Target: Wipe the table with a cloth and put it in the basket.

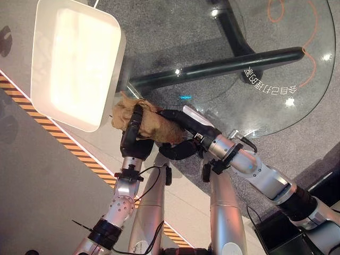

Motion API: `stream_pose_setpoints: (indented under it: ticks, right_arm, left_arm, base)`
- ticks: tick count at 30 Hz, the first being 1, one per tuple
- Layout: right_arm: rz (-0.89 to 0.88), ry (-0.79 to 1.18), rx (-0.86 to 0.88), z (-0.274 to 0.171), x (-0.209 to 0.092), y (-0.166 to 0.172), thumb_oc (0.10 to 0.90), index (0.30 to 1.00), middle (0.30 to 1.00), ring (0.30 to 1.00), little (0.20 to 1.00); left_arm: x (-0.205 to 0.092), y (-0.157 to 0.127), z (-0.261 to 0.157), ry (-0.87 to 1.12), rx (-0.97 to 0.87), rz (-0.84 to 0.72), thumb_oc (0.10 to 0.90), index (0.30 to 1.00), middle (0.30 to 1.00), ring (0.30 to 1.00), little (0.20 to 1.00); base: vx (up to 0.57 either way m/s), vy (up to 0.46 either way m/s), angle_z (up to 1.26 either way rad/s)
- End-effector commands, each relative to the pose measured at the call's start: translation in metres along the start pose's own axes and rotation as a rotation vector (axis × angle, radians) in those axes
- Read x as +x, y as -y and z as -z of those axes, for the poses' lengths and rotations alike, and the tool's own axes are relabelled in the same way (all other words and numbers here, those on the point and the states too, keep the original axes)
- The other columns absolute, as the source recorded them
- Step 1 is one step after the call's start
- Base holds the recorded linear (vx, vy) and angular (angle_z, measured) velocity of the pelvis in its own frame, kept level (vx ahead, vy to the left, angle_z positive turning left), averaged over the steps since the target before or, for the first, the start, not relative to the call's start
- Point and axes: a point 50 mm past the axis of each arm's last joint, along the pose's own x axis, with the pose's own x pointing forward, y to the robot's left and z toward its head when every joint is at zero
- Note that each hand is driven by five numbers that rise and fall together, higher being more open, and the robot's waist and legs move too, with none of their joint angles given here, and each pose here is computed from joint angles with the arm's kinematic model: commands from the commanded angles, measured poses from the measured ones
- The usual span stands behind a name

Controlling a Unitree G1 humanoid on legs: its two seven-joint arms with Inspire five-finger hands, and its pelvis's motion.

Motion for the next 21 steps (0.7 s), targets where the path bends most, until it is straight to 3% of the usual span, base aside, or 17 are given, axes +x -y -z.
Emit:
stream_pose_setpoints:
  ticks: [1, 11, 21]
  right_arm:
    - [0.192, 0.352, 0.16, -0.055, -0.002, 0.026, 0.8, 0.9, 0.9, 0.9, 0.9]
    - [0.284, 0.541, 0.415, -0.065, -0.019, 0.034, 0.8, 0.9, 0.9, 0.9, 0.9]
    - [0.283, 0.578, 0.484, -0.062, -0.024, 0.032, 0.8, 0.9, 0.9, 0.9, 0.9]
  left_arm:
    - [-0.001, 0.052, 0.001, 0.043, -0.061, 0.305, 0.1, 0.3, 0.3, 0.3, 0.2]
    - [-0.005, 0.053, 0.002, 0.06, -0.05, 0.304, 0.1, 0.3, 0.3, 0.3, 0.2]
    - [-0.005, 0.054, 0.001, 0.064, -0.049, 0.311, 0.1, 0.3, 0.3, 0.3, 0.2]
  base:
    - [0.0, 0.0, 0.0]
    - [0.0, 0.0, 0.0]
    - [0.0, 0.0, -0.01]
